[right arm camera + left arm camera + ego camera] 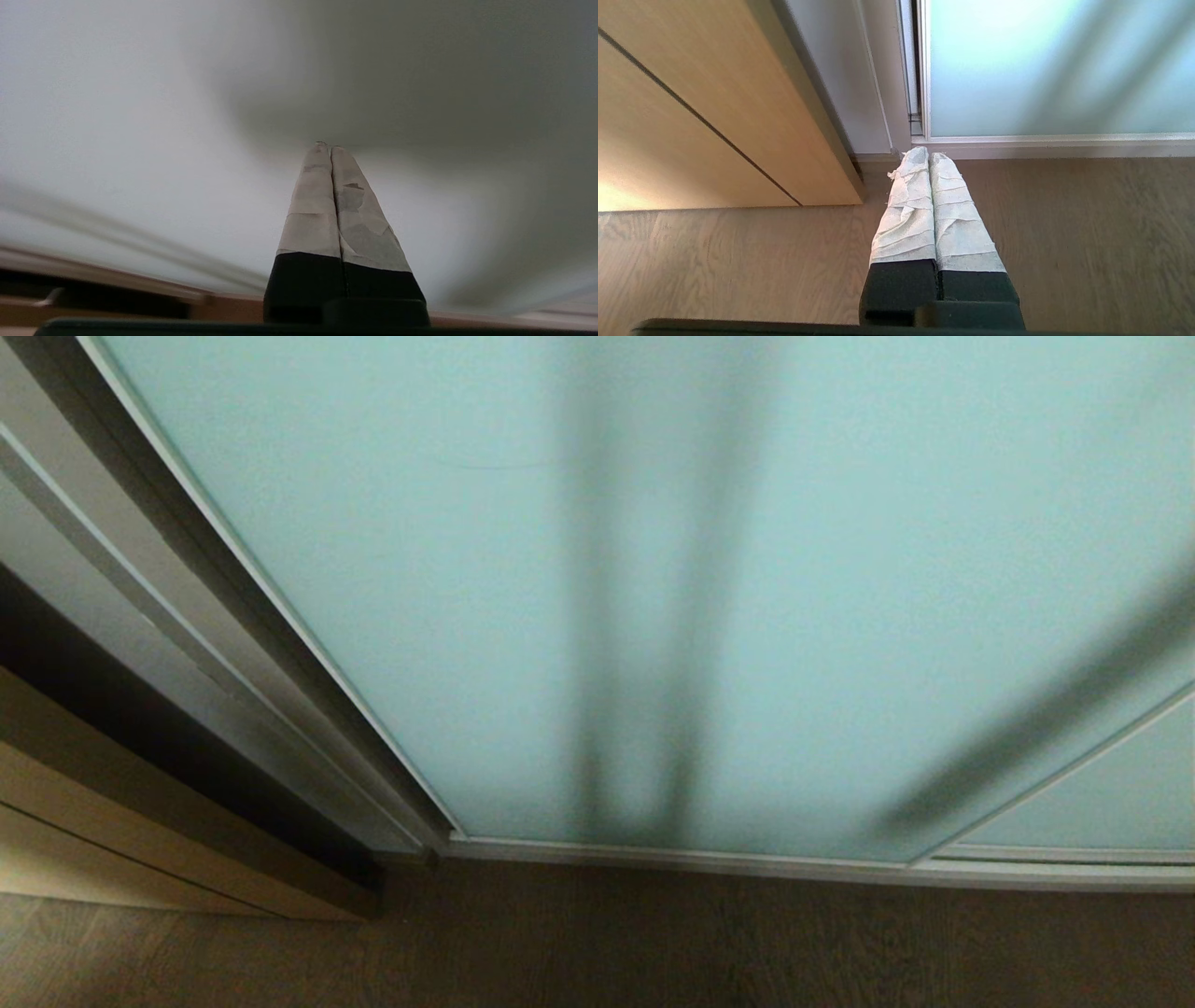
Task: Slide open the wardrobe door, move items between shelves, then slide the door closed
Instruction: Open the door
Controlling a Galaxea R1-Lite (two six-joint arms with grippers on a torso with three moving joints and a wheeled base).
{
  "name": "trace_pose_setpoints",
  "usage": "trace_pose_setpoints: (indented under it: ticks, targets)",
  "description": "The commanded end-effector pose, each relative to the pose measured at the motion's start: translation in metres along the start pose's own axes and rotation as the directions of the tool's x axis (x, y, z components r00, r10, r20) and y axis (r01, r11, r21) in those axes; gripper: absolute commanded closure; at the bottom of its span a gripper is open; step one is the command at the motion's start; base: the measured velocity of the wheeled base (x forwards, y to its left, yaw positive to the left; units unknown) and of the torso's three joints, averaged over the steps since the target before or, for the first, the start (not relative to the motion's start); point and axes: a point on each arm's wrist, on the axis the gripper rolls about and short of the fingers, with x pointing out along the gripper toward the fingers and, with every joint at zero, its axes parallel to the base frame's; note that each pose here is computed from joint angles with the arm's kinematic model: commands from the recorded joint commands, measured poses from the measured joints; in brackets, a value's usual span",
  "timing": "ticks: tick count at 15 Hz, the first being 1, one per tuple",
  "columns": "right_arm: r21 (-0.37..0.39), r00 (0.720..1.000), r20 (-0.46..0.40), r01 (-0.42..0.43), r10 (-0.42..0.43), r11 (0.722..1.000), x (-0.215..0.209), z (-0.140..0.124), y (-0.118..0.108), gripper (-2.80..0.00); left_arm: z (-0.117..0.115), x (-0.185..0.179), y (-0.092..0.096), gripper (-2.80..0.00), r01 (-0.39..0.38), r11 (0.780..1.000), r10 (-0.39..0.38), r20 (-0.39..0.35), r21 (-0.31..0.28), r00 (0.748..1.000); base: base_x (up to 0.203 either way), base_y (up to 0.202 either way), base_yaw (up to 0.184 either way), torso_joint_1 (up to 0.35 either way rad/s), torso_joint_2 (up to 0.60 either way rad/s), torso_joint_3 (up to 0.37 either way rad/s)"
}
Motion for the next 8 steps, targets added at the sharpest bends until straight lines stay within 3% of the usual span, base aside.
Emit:
trace_pose_setpoints:
  ticks: [1, 3, 5, 8]
  targets:
    - [0.001, 0.989, 0.062, -0.138, 0.137, 0.990, -0.041, 0.017, 0.008, 0.00, 0.000, 0.000, 0.000, 0.00, 0.001, 1.000, -0.001, -0.001, 0.001, 1.000, 0.000, 0.000, 0.000, 0.000, 0.00, 0.000]
    - [-0.051, 0.976, 0.092, -0.193, 0.197, 0.980, -0.078, 0.025, 0.007, 0.00, 0.000, 0.000, 0.000, 0.00, 0.000, 1.000, 0.000, -0.002, 0.001, 1.000, 0.000, 0.000, 0.000, 0.000, 0.00, 0.000]
    - [-0.157, 0.986, 0.088, -0.126, 0.141, 0.980, -0.113, 0.020, 0.002, 0.00, 0.000, 0.000, 0.000, 0.00, 0.001, 1.000, -0.001, -0.001, 0.001, 1.000, 0.000, 0.000, 0.000, 0.000, 0.00, 0.000]
    - [-0.298, 0.997, -0.052, -0.062, 0.048, 0.953, -0.148, -0.029, -0.013, 0.00, 0.000, 0.000, 0.000, 0.00, 0.000, 1.000, 0.000, -0.002, 0.001, 1.000, 0.000, 0.000, 0.000, 0.000, 0.00, 0.000]
